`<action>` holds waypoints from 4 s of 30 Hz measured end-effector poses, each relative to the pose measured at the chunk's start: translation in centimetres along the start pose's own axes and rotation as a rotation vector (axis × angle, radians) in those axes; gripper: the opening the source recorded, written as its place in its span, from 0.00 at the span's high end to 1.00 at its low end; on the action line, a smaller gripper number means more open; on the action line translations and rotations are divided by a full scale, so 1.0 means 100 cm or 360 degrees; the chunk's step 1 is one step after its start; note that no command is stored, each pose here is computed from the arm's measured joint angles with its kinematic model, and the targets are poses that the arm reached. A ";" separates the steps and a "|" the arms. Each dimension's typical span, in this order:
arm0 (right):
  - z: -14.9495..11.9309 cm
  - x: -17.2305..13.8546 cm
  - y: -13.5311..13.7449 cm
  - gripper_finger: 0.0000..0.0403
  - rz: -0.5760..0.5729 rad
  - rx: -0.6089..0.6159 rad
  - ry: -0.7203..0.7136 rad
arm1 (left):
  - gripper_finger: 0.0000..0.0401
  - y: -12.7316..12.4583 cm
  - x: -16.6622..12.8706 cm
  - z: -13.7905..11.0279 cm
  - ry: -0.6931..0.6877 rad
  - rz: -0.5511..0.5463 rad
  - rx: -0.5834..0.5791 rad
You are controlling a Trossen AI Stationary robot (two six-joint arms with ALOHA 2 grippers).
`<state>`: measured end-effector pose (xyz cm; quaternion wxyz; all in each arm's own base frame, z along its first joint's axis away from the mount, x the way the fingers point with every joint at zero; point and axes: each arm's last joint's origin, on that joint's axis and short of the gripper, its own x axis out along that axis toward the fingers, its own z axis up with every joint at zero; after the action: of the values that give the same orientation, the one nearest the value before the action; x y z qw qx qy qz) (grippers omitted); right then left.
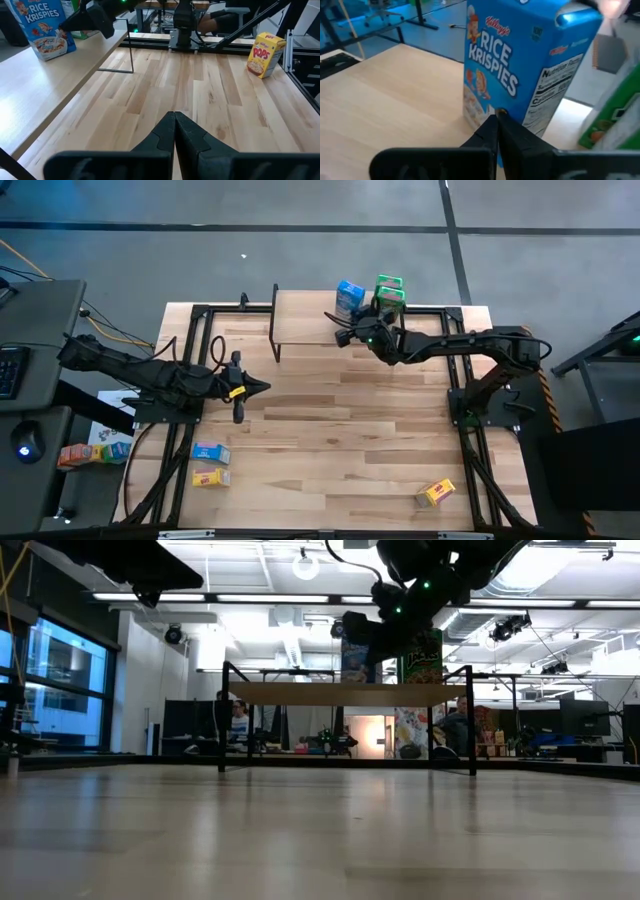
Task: Stack cereal on shelf
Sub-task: Adjust the Blue cereal box to be next to the line of green cereal boxes
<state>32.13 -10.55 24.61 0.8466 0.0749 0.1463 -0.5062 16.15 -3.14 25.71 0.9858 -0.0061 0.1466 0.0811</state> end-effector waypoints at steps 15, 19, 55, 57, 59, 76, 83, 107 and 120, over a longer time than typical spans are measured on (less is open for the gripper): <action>0.001 0.000 -0.003 1.00 -0.0163 0.0021 -0.0053 | 1.00 0.000 0.002 -0.001 0.0015 0.0044 0.0022; 0.001 0.000 -0.004 1.00 -0.0197 0.0042 -0.0067 | 1.00 0.000 0.002 -0.001 0.0015 0.0044 0.0023; 0.004 -0.013 0.063 1.00 -0.0375 -0.0891 0.0073 | 1.00 0.000 0.002 0.002 -0.0034 0.0078 0.0059; 0.009 -0.010 0.061 1.00 -0.0399 -0.0877 0.0112 | 1.00 0.000 0.002 0.002 -0.0032 0.0078 0.0056; 0.014 -0.006 0.059 1.00 -0.0397 -0.0818 0.0133 | 1.00 0.000 0.002 0.002 -0.0032 0.0077 0.0038; 0.018 0.022 0.039 1.00 -0.0319 -0.0538 0.0244 | 1.00 0.000 0.002 0.002 -0.0031 0.0077 0.0032; 0.013 0.031 0.036 1.00 -0.0303 -0.0503 0.0286 | 1.00 0.000 0.002 0.001 -0.0030 0.0077 0.0032; 0.003 0.044 0.030 1.00 -0.0432 -0.0592 0.0325 | 1.00 0.000 0.002 0.001 -0.0018 0.0078 0.0037; 0.001 0.042 0.027 1.00 -0.0508 -0.0634 0.0340 | 1.00 0.000 0.004 0.000 -0.0002 0.0081 0.0044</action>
<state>36.40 -12.80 23.33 0.7340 -0.0640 0.3414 -0.5836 16.56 -3.12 25.56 0.9836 0.0111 0.1472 0.1041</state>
